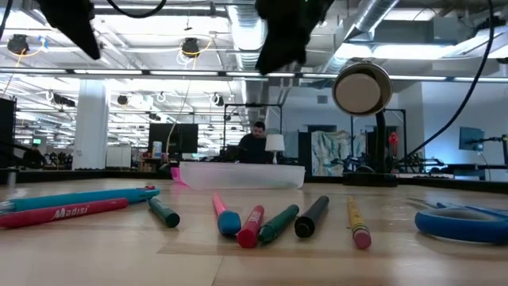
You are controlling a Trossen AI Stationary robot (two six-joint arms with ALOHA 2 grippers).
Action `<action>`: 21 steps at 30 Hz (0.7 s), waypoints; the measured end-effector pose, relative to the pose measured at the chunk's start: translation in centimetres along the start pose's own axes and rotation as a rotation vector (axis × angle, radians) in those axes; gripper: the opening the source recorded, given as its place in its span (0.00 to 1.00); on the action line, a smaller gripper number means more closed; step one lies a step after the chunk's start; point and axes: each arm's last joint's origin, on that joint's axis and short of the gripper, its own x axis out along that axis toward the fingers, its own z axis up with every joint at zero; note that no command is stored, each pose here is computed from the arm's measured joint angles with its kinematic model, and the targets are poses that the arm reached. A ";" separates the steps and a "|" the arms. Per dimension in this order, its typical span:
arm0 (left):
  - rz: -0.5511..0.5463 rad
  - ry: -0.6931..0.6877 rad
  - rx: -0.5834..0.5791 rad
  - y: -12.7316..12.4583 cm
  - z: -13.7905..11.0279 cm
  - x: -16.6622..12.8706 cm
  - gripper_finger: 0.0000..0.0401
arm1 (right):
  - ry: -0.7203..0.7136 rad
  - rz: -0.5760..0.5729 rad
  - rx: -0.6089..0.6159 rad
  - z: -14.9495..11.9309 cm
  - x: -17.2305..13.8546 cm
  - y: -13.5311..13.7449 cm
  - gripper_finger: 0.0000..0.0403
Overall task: Pick & place school supplies into a supply box
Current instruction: Put the green crayon into the pink supply box
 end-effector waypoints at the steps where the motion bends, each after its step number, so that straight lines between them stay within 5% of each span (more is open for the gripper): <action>1: -0.022 0.021 0.032 -0.2 -0.2 -0.1 0.30 | -0.007 0.011 -0.010 0.0 -0.7 0.5 0.28; 13: -0.176 0.080 0.363 -1.5 -1.5 -0.7 0.30 | -0.157 0.146 -0.085 -0.6 -8.5 5.8 0.28; 21: -0.377 0.159 0.493 -2.7 -3.5 2.4 0.30 | -0.213 0.184 -0.133 -1.9 -11.6 9.5 0.27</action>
